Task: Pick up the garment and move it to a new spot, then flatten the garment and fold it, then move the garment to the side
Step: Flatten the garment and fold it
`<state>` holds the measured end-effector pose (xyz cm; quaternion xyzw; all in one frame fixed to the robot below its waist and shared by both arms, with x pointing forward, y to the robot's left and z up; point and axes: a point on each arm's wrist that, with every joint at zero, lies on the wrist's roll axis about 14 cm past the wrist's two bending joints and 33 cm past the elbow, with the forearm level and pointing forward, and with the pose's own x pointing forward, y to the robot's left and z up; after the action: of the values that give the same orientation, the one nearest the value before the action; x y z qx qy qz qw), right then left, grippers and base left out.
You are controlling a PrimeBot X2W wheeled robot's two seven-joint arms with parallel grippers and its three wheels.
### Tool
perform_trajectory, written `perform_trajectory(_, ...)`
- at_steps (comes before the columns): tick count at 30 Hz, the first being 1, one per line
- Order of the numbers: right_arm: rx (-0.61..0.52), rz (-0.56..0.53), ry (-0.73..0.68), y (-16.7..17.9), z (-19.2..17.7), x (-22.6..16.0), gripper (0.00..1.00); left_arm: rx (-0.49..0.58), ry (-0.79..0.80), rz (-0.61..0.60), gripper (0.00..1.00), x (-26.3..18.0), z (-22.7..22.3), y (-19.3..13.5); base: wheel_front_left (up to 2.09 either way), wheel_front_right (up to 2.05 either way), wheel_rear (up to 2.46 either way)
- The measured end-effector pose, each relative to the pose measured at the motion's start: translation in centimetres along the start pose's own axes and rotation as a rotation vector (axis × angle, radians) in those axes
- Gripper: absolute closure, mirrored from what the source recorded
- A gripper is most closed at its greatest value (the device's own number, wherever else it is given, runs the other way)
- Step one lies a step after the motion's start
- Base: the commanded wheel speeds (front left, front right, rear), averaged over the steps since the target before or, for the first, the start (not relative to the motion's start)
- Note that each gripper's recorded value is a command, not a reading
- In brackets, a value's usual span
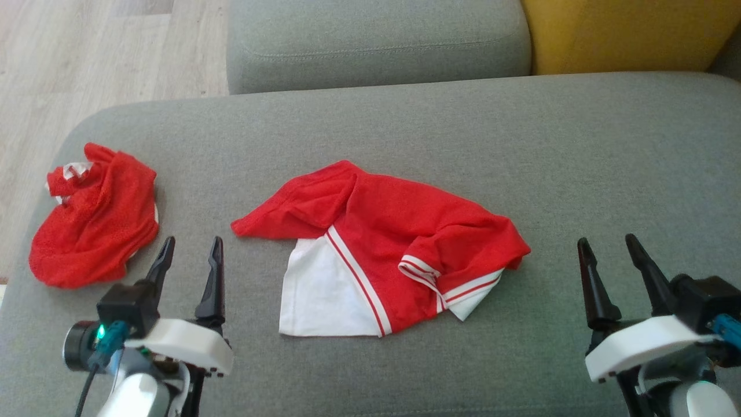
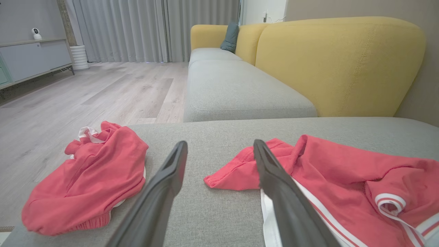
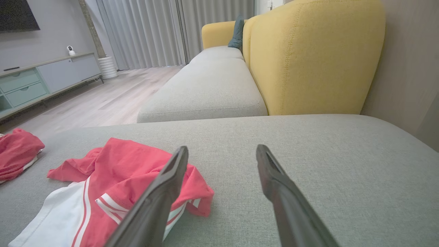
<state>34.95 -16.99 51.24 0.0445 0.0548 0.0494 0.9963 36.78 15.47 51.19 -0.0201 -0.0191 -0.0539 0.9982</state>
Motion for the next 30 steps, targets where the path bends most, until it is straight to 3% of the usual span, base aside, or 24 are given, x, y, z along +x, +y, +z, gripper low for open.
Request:
perform_trajectory(16, 0.005, 0.035, 0.026, 1.2, -0.6, 0.3, 0.00, 0.009, 0.016, -0.022, 0.00, -0.1, -0.2, -0.5, 0.00, 0.00, 0.00)
perform_trajectory(20, -0.002, 0.143, 0.117, 4.8, -2.9, 0.6, 0.00, 0.020, 0.020, -0.023, 0.00, 0.0, -0.4, -0.4, 0.00, 0.00, 0.00)
perform_trajectory(25, -0.007, 0.356, 0.308, 11.4, -8.3, -0.1, 0.00, 0.029, 0.014, -0.031, 0.00, 0.9, -0.3, -0.5, 0.00, 0.00, 0.00)
perform_trajectory(30, -0.040, 0.514, 0.420, 15.4, -11.5, 0.6, 0.00, 0.035, -0.006, -0.017, 0.00, 2.2, 0.1, 0.1, 0.00, 0.00, 0.00)
